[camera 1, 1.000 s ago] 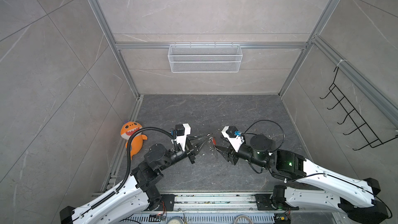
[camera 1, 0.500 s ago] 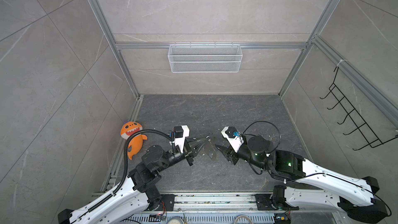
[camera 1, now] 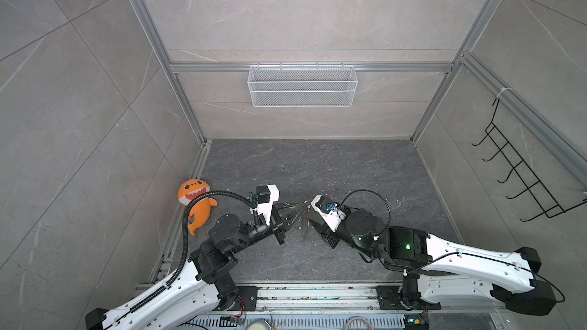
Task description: Remove the keys from the keyring
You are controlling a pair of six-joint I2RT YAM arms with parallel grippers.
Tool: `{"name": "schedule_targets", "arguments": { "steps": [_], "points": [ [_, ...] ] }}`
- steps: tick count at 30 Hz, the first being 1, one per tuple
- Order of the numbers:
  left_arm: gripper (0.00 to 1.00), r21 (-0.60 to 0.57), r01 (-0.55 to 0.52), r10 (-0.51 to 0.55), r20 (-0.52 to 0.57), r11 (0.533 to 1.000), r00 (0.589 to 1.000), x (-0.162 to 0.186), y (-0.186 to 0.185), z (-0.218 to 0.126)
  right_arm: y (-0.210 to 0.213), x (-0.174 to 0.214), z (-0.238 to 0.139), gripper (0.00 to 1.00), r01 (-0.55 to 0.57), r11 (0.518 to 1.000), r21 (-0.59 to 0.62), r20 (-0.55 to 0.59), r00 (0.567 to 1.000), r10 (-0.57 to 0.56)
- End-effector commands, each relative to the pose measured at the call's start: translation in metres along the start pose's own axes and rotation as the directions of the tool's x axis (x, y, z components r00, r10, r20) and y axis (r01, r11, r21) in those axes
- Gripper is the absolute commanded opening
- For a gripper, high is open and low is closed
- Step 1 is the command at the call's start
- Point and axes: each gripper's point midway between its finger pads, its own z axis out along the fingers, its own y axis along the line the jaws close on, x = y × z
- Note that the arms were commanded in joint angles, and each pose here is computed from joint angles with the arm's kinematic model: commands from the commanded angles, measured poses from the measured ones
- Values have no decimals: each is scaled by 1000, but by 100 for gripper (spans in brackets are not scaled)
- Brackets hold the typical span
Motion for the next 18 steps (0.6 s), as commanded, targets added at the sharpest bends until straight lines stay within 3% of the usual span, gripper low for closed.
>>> {"name": "schedule_targets", "arguments": {
  "steps": [1, 18],
  "points": [
    [0, 30, -22, 19, 85, 999, 996, -25, -10, -5, -6, -19, -4, 54, 29, 998, 61, 52, 998, -33],
    [0, 53, -32, 29, 52, 998, 998, -18, -14, -5, -6, -42, -29, 40, 54, 993, 107, 125, 990, -67]
  ]
}}
